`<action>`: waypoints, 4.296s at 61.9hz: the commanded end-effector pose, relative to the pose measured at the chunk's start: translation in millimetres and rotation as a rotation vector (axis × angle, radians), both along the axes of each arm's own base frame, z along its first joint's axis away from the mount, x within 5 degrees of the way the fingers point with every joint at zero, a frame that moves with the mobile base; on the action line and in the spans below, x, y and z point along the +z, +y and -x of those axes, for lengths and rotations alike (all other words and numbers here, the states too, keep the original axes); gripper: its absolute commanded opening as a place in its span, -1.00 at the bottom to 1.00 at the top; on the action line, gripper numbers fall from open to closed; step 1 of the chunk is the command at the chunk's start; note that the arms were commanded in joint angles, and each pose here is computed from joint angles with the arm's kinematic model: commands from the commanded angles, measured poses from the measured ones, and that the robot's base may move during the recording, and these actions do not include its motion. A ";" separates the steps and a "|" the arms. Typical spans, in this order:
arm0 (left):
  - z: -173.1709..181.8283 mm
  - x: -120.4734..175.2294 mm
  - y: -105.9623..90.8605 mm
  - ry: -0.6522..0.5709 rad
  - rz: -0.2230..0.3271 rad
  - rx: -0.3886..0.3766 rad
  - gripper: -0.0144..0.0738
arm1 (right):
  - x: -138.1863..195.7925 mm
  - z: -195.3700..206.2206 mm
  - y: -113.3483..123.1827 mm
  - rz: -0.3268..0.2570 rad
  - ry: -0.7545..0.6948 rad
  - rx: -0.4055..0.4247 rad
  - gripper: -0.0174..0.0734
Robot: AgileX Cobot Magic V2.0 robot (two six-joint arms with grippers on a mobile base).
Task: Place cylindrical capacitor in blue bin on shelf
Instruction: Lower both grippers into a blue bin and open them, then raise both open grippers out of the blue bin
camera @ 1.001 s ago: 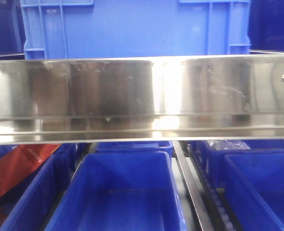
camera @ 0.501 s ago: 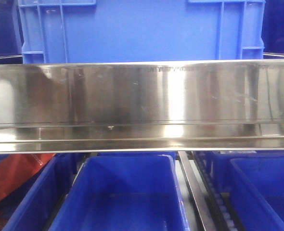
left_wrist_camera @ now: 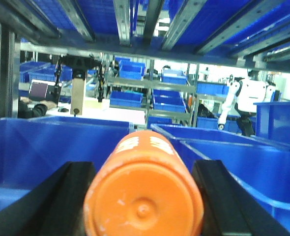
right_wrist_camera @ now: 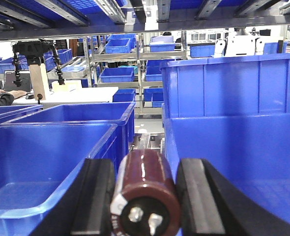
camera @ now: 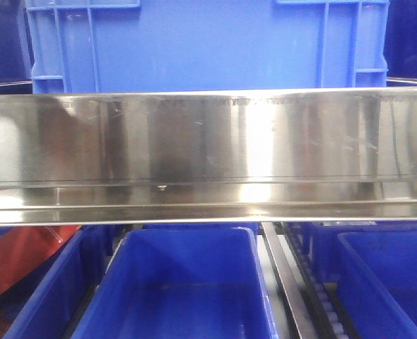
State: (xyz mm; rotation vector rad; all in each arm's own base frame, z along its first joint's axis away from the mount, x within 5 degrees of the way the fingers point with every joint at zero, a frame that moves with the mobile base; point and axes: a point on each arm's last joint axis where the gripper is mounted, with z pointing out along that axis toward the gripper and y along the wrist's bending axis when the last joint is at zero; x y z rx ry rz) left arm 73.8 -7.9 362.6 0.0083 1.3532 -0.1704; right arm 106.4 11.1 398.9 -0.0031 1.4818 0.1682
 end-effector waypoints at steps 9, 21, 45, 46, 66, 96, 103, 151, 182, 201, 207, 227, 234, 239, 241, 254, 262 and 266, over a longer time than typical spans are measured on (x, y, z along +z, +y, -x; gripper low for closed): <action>2.0 3.6 0.4 -0.038 0.014 0.001 -0.93 | 2.3 1.3 -0.5 0.010 -0.027 -0.006 -0.98; -5.2 16.8 -1.2 -0.012 0.004 -0.009 -0.93 | 13.5 -1.0 1.8 0.031 -0.067 0.010 -0.98; -78.8 74.1 -61.7 0.073 -0.125 -0.303 -0.93 | 38.0 -66.2 51.8 0.110 0.012 0.239 -0.98; -84.1 75.2 -66.3 0.080 -0.128 -0.315 -0.93 | 38.2 -69.4 54.1 0.111 0.017 0.245 -0.98; -149.2 56.5 -146.3 0.139 -0.161 -0.483 -0.93 | 21.3 -128.8 114.6 0.123 0.070 0.381 -0.98; -179.1 42.1 -173.4 0.229 -0.193 -0.503 -0.24 | -11.6 -151.5 145.8 0.142 0.164 0.439 0.06; -179.1 42.0 -173.4 0.230 -0.194 -0.503 0.27 | -11.1 -151.5 145.8 0.137 0.159 0.439 0.33; -143.8 83.2 -148.4 0.159 -0.079 -0.514 -0.93 | 34.9 -113.4 122.5 0.080 0.002 0.433 -0.99; -50.5 1.2 -80.6 0.177 -0.023 -0.514 -0.93 | -38.3 -26.4 68.4 0.062 -0.049 0.420 -0.99; -1.0 -33.9 -45.1 0.086 0.012 -0.517 -0.93 | -73.3 26.3 37.0 0.049 -0.089 0.425 -0.99; 7.2 -32.2 -39.4 0.053 0.024 -0.519 -0.93 | -73.7 36.6 31.2 0.048 -0.092 0.429 -0.99; 15.8 -28.3 -33.2 0.005 0.043 -0.520 -0.93 | -68.4 45.8 25.5 0.026 -0.156 0.425 -0.99; 15.8 -28.3 -33.2 0.005 0.043 -0.520 -0.93 | -68.6 45.8 25.5 0.036 -0.158 0.424 -0.99; 15.8 -28.6 -33.3 0.008 0.041 -0.521 -0.93 | -71.7 44.9 25.2 0.120 -0.147 0.404 -0.99; 15.8 -28.6 -33.3 0.008 0.041 -0.521 -0.93 | -74.9 44.5 24.3 0.166 -0.136 0.386 -0.99; 15.8 -28.6 -33.3 0.008 0.041 -0.521 -0.93 | -119.4 39.2 11.0 0.113 -0.047 0.200 -0.99; 15.8 -28.6 -33.3 0.008 0.041 -0.521 -0.93 | -150.0 40.9 0.8 0.097 -0.045 0.064 -0.99; 15.8 -28.6 -33.3 0.008 0.041 -0.521 -0.93 | -163.3 41.7 -2.2 0.098 -0.043 0.023 -0.99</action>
